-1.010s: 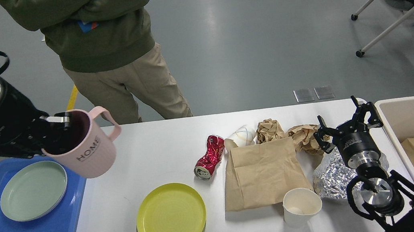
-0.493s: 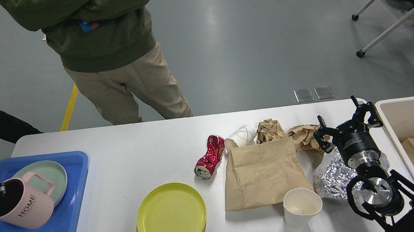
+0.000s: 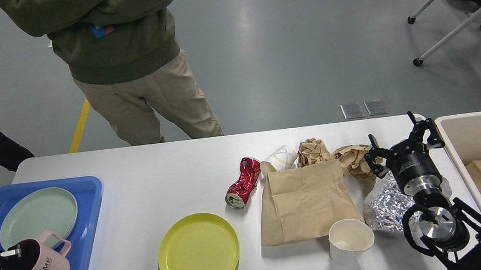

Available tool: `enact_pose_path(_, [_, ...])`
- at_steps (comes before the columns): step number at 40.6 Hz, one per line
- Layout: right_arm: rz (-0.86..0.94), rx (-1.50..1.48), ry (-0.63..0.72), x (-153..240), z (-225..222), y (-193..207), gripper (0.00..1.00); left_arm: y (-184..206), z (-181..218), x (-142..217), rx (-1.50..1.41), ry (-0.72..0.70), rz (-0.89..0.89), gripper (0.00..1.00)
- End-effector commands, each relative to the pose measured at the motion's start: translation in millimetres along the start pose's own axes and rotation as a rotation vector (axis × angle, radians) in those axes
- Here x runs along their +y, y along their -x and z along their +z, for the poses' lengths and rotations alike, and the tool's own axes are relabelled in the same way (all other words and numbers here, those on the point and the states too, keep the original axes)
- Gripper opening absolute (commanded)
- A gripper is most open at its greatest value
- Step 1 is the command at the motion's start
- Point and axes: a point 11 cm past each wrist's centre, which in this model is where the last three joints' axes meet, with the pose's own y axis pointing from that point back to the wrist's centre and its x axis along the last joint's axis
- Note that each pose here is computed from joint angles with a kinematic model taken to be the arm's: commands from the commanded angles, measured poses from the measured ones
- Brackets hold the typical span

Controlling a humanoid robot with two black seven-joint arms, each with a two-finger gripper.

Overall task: Tidy desktop
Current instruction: 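Lower the pink mug onto the tray and open the left gripper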

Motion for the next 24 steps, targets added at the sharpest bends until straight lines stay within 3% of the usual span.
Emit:
enact_pose_path(1, [0.0,0.0,0.0,0.0,0.0,0.1,1.0,7.0,-13.6,-13.3,-0.017,-0.038,0.016,0.0])
enact_pose_path(19, [0.001,0.0,0.0,0.1,0.1,-0.4,1.0,21.8,-24.4,-27.8,-0.013,-0.052,-0.017,0.01])
enact_pose_path(24, [0.0,0.0,0.0,0.0,0.0,0.1,1.0,21.9,-23.9,-28.5,-0.011,-0.05,-0.015,0.06])
